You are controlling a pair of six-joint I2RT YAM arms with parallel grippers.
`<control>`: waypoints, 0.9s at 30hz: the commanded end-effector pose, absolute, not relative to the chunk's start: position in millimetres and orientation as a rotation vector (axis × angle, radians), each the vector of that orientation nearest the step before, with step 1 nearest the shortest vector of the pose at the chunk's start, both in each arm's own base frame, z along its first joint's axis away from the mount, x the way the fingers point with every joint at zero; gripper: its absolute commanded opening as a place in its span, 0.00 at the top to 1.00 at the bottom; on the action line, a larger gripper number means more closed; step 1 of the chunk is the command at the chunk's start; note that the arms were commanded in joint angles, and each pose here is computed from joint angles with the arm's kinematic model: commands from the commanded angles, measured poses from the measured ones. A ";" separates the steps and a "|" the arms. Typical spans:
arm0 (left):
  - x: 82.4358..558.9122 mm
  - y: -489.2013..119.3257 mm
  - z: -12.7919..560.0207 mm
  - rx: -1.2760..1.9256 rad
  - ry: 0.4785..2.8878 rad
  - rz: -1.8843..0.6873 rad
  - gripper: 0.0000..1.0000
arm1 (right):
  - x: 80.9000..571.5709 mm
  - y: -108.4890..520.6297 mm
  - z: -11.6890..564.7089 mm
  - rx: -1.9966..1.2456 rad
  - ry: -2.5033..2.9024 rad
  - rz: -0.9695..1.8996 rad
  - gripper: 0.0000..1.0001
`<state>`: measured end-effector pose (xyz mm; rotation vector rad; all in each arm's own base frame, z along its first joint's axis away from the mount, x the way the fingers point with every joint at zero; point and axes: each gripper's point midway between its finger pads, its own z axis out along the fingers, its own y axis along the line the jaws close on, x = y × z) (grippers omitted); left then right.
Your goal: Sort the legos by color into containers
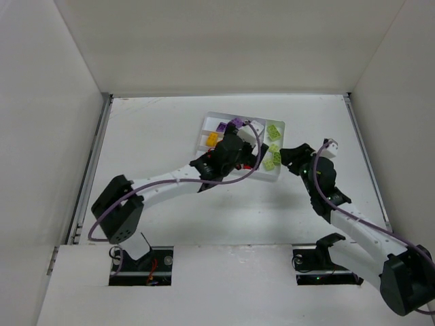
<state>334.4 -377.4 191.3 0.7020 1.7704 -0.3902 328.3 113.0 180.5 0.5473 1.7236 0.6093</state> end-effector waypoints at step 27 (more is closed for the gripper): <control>235.0 -5.6 129.5 -0.826 1.894 0.069 0.00 | 327.5 45.2 173.1 0.806 1.551 0.373 0.19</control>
